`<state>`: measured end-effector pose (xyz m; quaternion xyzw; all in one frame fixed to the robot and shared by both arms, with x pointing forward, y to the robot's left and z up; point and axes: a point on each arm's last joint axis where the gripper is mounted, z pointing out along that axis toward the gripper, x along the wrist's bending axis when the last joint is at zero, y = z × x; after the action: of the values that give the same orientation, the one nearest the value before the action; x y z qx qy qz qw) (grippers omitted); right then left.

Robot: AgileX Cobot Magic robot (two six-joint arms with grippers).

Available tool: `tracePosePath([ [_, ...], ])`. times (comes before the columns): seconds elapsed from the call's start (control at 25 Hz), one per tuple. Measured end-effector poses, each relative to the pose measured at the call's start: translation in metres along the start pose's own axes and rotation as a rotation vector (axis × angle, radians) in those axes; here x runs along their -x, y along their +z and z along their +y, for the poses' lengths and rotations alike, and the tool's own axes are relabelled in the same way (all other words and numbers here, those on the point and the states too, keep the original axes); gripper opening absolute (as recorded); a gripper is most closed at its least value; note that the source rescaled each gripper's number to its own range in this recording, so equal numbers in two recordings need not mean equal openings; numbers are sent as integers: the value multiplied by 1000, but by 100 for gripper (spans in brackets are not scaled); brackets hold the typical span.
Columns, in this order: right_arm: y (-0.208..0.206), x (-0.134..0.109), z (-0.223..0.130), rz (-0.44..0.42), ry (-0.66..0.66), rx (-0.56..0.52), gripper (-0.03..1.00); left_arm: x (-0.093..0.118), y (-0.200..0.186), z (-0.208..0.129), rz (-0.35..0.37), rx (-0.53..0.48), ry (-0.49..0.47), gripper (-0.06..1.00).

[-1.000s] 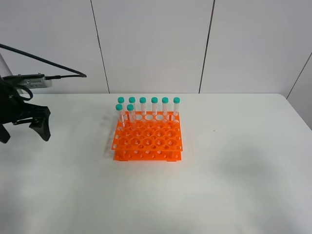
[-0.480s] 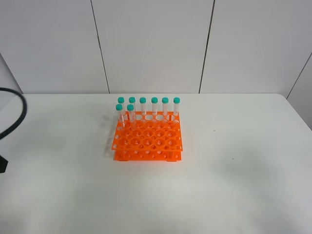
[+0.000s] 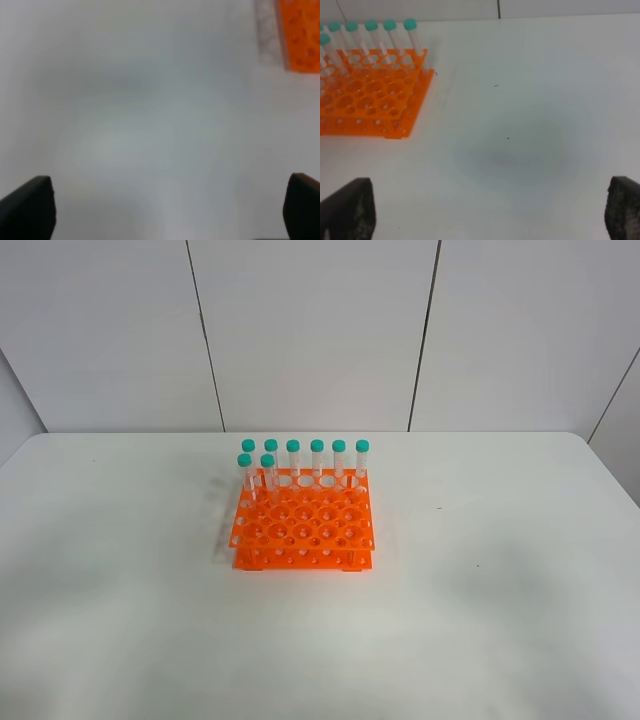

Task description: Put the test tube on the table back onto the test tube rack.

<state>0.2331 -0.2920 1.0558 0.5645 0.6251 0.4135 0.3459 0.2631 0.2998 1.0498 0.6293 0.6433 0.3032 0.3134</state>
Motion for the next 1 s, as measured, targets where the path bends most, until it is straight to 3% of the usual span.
tracePosePath([
  [0.4,0,0,0,0,0,0,100,0,-5,-3,0,40,1,100],
  [0.76,0,0,0,0,0,0,100,0,-24,-16,-69,187,48,100],
  [1.0,0,0,0,0,0,0,100,0,-25,-17,-67,196,46,100],
])
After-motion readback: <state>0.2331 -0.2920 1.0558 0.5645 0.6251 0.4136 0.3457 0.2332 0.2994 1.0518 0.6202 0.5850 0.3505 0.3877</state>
